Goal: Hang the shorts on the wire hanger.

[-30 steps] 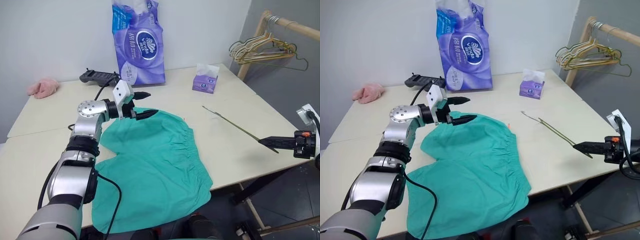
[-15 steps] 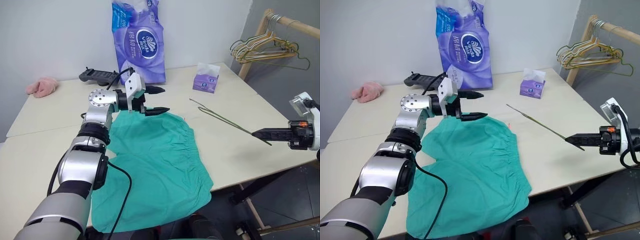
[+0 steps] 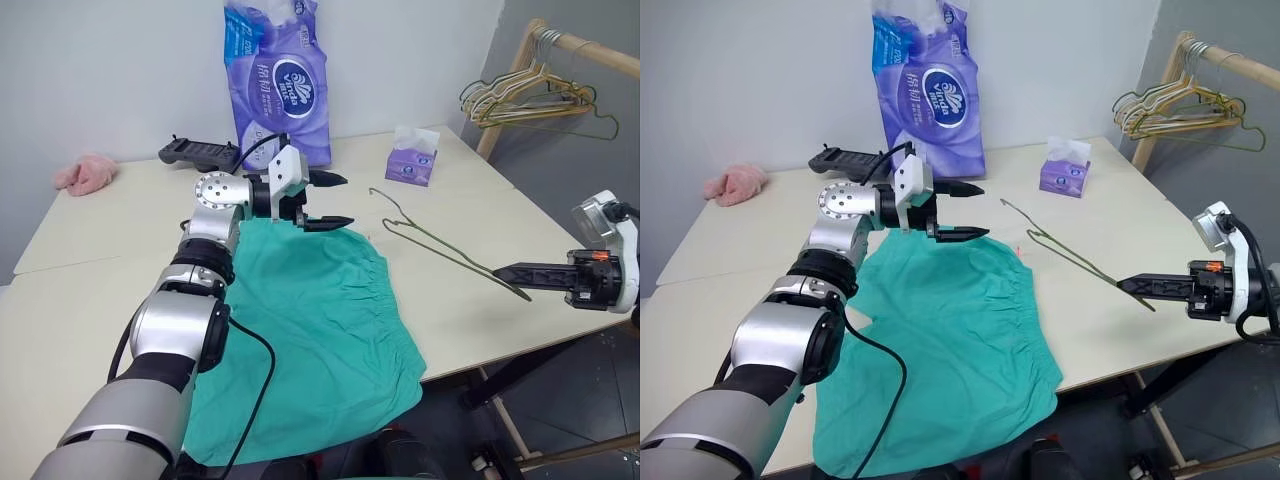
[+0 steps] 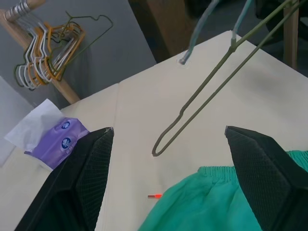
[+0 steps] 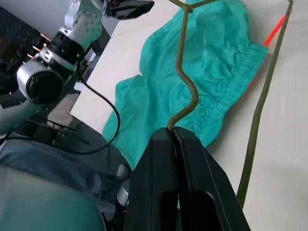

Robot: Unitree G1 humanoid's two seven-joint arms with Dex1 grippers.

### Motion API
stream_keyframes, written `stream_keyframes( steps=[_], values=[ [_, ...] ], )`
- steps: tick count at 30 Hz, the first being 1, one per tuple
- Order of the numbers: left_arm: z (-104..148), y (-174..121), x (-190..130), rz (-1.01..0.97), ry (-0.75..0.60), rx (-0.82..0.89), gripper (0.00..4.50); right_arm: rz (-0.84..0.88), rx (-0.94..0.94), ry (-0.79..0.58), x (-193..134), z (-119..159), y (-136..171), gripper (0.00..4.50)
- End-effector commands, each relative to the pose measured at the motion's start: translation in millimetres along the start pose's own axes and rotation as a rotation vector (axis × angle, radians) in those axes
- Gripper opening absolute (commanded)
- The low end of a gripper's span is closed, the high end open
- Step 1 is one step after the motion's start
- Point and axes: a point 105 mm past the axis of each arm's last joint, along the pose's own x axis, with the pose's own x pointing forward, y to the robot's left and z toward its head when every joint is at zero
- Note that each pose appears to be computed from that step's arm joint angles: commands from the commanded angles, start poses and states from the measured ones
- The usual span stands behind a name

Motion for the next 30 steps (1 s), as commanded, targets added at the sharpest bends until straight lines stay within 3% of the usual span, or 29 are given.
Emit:
stream_keyframes(
  steps=[1, 10, 13, 17, 25, 30],
  values=[
    [8.0, 0.6, -0.1, -0.046, 0.007, 0.046, 3.95, 0.038, -0.065, -0.001, -3.2, 7.4, 13.5, 0.01],
    [8.8, 1.4, 4.2, -0.048, 0.009, 0.049, 3.95, 0.048, -0.014, -0.094, -4.4, 20.1, 8.9, 0.01],
    [6.8, 0.4, 2.8, -0.046, 0.007, 0.044, 3.95, 0.058, 0.078, -0.212, -8.5, 25.3, -3.0, 0.01],
    [4.2, 0.1, 0.4, -0.031, 0.001, 0.031, 3.95, 0.037, 0.226, -0.469, -11.0, 36.9, -33.5, 0.01],
    [5.7, 0.2, 4.5, -0.001, -0.04, 0.008, 3.95, -0.105, 0.65, -0.953, 1.9, 31.3, -102.4, 0.01],
    [6.8, -2.8, 8.7, -0.001, -0.062, 0.002, 3.95, -0.146, 0.857, -1.077, 25.7, 16.2, -116.3, 0.01]
  ],
)
